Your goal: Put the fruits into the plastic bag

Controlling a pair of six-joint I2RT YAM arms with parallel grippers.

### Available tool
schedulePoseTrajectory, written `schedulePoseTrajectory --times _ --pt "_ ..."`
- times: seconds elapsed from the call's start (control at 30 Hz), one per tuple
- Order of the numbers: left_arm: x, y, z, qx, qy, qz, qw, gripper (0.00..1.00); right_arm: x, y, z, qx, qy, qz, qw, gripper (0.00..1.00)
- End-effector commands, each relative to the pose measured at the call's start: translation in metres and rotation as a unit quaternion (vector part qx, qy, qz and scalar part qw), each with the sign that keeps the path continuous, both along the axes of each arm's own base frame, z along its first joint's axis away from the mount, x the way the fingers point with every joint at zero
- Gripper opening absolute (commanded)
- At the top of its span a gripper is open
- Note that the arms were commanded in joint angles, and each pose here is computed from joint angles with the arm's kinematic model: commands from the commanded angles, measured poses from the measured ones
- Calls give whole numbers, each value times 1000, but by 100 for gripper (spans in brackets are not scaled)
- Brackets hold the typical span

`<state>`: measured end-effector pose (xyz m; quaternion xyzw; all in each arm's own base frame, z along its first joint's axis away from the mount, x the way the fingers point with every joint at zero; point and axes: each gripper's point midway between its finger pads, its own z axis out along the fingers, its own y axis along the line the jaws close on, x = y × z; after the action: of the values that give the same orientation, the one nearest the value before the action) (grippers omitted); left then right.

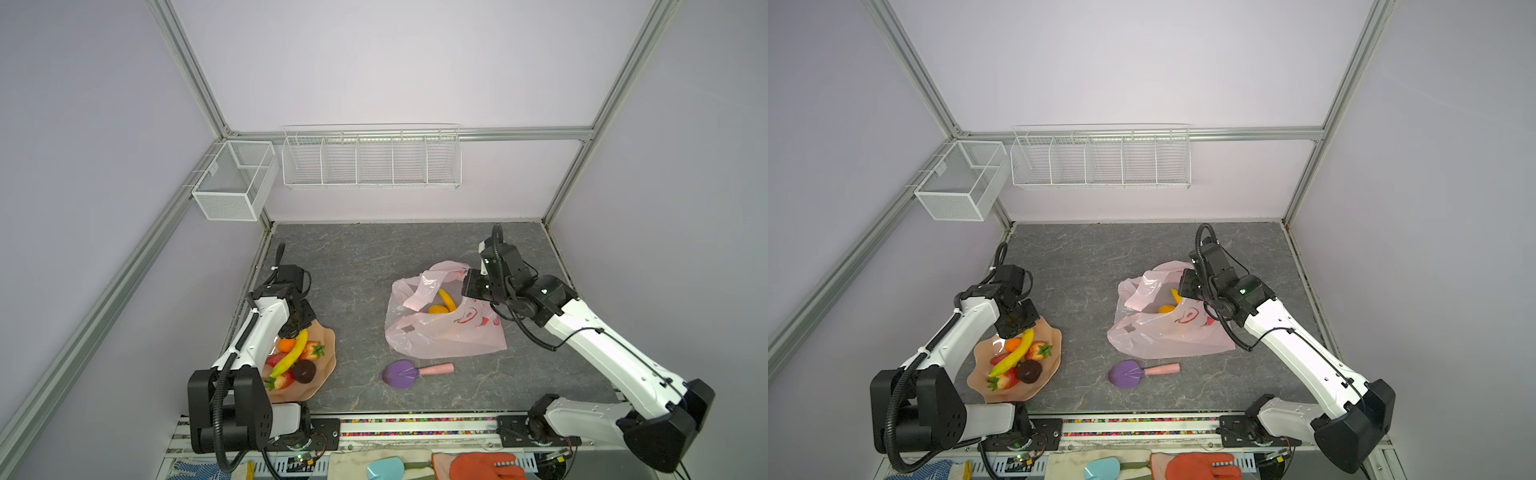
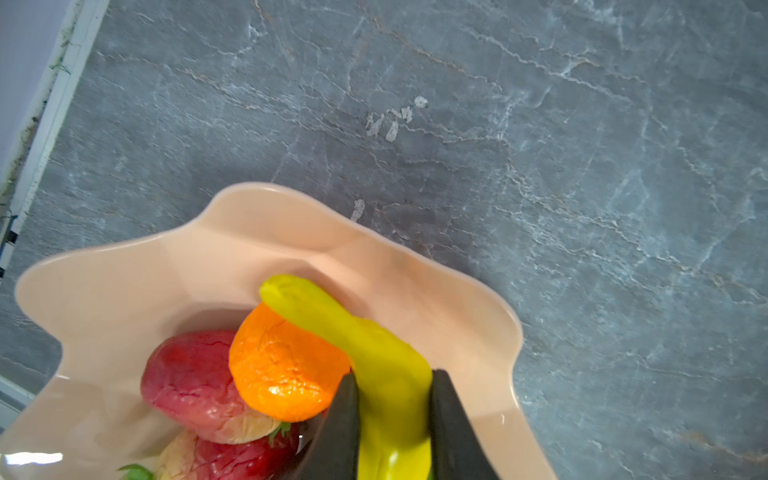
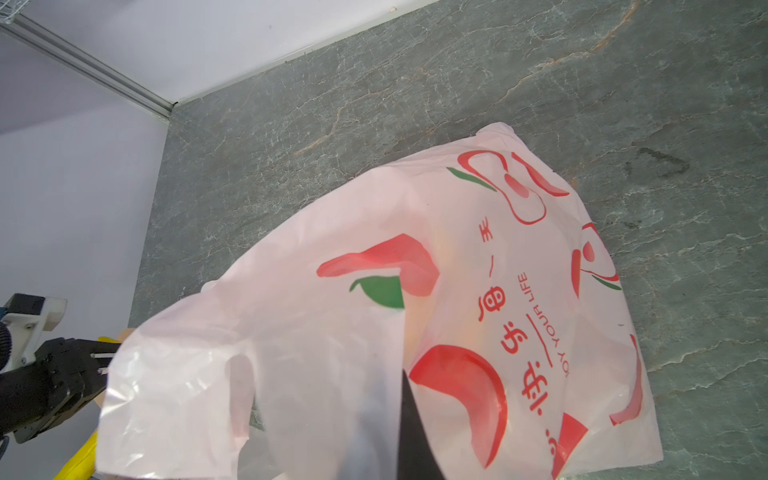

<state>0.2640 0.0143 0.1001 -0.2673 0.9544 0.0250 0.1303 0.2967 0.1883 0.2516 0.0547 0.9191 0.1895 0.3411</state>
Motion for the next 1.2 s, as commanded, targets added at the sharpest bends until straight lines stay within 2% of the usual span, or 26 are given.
schedulePoseTrajectory --times 0.0,0.13,0.23,0.33,0.43,0.53,0.63,0.8,0.87,1.0,1.17 --pt "-2 -1 23 0 -10 -18 1000 0 1 -7 7 -9 -9 -5 1000 6" --pt "4 -8 51 -15 -50 -43 998 0 1 -6 7 -8 -9 -3 1000 6" --pt "13 -22 78 -37 -104 -81 991 0 1 -6 7 -11 -7 -1 1000 6" --pt "18 -38 105 -32 -150 -130 980 0 0 -7 6 -16 -6 1 1000 6" --pt "20 -63 125 -12 -177 -202 963 0 0 -8 6 -19 -7 2 1000 6" --pt "21 -94 142 9 -205 -280 938 0 0 -8 6 -21 -7 3 1000 6" --pt "16 -133 162 24 -248 -371 894 0 0 -7 6 -23 -7 6 1000 6" --pt "-7 -205 179 44 -304 -538 785 0 0 -6 5 -27 -6 12 1000 6" --pt "-16 -223 178 48 -306 -584 750 0 1 -5 5 -27 -5 14 1000 6" --pt "-25 -250 172 34 -296 -639 709 0 1 -4 4 -27 -2 17 999 6" --pt "-36 -275 162 37 -268 -687 674 0 2 -3 4 -29 -1 19 999 6"
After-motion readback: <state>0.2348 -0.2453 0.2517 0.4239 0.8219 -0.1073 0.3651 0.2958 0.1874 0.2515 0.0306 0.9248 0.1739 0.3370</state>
